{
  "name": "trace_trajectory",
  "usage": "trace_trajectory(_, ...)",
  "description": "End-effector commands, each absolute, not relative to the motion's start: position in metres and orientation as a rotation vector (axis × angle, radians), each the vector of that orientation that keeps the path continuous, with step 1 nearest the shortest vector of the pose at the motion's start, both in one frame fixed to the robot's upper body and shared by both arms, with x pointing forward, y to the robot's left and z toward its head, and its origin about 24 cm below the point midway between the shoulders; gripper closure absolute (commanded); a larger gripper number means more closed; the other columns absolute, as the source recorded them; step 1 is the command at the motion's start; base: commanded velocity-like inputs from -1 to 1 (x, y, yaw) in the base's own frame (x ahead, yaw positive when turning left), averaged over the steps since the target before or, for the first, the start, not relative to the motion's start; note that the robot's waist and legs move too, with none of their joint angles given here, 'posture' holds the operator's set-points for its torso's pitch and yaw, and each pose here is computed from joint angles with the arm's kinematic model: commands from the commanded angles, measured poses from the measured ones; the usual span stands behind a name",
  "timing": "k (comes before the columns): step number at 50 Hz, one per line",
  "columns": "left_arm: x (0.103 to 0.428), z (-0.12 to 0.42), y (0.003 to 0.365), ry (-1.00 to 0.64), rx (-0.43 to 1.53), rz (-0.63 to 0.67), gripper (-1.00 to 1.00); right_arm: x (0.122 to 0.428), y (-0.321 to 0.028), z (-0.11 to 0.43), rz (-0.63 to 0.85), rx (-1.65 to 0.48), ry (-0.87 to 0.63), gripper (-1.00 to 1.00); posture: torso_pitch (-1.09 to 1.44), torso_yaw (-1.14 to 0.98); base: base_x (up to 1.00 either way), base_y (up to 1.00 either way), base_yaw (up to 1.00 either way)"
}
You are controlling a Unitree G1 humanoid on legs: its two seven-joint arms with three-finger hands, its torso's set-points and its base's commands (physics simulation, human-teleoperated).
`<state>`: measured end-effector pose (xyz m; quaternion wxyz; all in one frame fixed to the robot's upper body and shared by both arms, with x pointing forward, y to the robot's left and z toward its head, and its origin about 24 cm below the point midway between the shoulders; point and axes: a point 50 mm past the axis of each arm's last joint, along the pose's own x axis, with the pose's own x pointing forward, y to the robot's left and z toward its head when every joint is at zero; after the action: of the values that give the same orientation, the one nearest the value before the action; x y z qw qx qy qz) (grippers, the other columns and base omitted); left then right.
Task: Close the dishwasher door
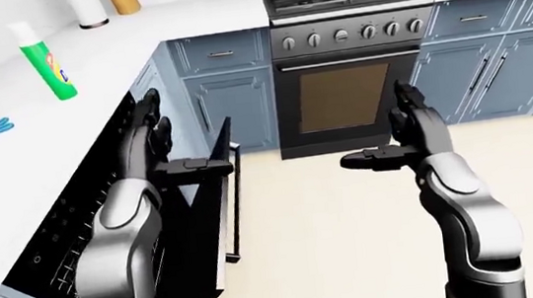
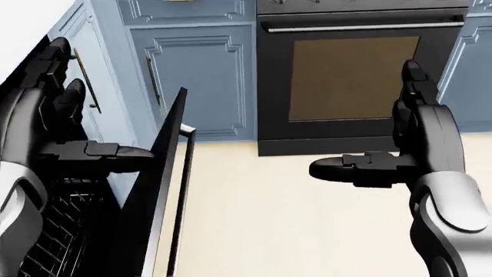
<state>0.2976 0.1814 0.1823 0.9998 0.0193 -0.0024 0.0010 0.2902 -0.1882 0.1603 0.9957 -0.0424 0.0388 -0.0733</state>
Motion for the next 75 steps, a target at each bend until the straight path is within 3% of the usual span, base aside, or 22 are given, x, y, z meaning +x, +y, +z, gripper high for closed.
trace_trajectory(1, 0.297, 0.195, 0.185, -0.071, 0.049, 0.02, -1.0, 0.29, -0.183, 0.176, -0.127, -0.086, -0.003, -1.0, 0.0, 0.0, 0.0, 0.38, 0.0)
trace_trajectory(59, 0.306, 0.192, 0.17, -0.061, 0.064, -0.026, -1.0, 0.295, -0.182, 0.171, -0.113, -0.086, -0.017, -1.0, 0.0, 0.0, 0.0, 0.11, 0.0)
trace_trajectory(75, 0.305, 0.191, 0.169, -0.055, 0.048, -0.037, -1.0, 0.294, -0.185, 0.171, -0.119, -0.084, -0.016, -1.0, 0.16, 0.0, 0.0, 0.0, 0.0)
